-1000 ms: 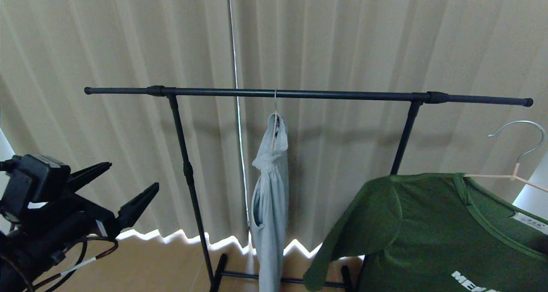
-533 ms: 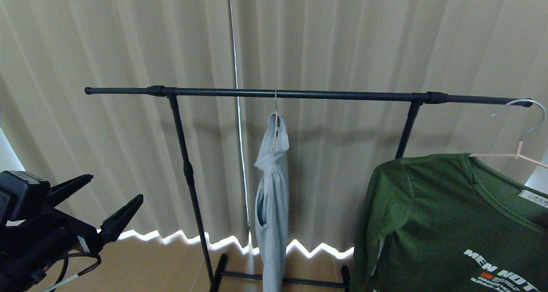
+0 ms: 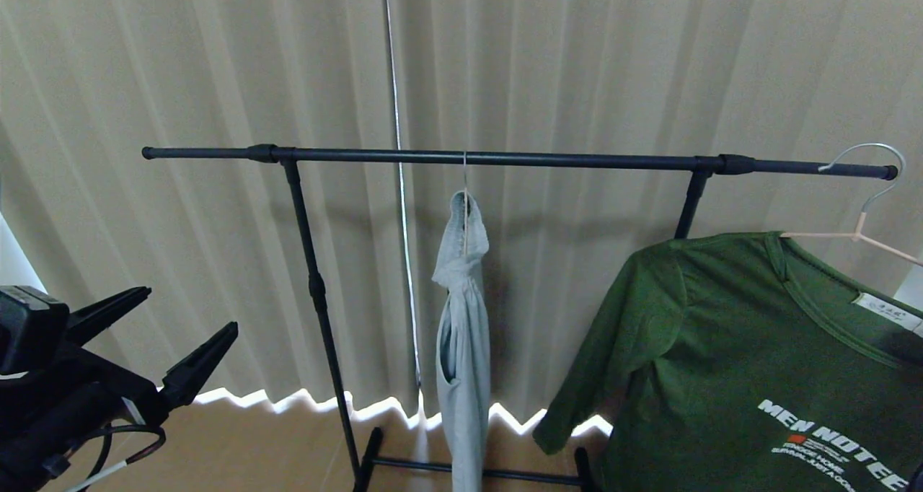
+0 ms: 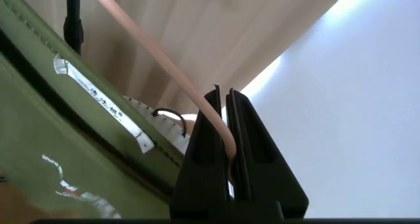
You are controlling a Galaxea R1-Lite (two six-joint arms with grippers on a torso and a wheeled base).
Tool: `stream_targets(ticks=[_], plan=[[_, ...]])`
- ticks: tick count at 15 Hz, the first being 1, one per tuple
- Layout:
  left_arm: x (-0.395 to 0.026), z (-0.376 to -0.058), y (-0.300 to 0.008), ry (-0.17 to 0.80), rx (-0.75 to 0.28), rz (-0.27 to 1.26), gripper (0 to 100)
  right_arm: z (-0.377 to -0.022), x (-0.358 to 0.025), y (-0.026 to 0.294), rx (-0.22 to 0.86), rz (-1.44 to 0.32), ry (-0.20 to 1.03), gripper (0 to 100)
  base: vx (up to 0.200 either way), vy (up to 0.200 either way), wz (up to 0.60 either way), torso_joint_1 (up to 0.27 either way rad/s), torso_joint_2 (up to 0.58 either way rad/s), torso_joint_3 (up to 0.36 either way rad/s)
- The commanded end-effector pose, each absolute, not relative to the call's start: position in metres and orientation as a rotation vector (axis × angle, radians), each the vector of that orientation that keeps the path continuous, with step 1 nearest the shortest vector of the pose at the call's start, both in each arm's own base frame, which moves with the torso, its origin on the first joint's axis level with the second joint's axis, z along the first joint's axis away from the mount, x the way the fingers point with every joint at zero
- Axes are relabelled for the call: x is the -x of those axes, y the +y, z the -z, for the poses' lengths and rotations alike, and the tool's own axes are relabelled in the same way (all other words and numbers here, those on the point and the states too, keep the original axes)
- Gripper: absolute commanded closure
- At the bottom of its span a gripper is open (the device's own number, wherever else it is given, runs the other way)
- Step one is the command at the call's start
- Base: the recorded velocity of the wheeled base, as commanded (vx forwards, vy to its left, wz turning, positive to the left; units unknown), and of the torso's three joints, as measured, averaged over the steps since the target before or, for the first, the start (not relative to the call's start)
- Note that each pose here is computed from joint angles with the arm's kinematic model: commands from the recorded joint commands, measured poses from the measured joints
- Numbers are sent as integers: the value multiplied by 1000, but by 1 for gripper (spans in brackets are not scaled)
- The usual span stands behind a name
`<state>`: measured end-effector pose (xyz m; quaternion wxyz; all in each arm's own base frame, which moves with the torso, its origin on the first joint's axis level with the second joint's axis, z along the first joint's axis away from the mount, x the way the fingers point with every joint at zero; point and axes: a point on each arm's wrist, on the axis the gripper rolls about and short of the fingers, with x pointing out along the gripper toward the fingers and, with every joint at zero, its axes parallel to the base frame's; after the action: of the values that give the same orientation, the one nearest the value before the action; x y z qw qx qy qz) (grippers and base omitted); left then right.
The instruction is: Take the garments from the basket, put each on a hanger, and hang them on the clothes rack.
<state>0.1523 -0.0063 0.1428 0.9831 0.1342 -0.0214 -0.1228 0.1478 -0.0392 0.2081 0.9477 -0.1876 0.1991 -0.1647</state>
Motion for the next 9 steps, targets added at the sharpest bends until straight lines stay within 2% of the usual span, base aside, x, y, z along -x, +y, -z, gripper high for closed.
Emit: stream_targets(ticks=[1,4,7,9], plan=[[-149,-146,-7,-66,-271,249,0,-205,-153,-35,373,304,415,100,0,0,0,0,0,0],[-147,-148,-7,-80,-274,245,0,-203,-154,-25,384,241,408,100,0,0,0,0,0,0],[-146,-150,-7,-88,-272,244,0,-205,-155,-23,394,254,406,100,0,0,0,0,0,0],[-146,-149,-7,-84,-271,243,0,-205,-155,-23,395,257,407,100,200,0,0,2,0,2]])
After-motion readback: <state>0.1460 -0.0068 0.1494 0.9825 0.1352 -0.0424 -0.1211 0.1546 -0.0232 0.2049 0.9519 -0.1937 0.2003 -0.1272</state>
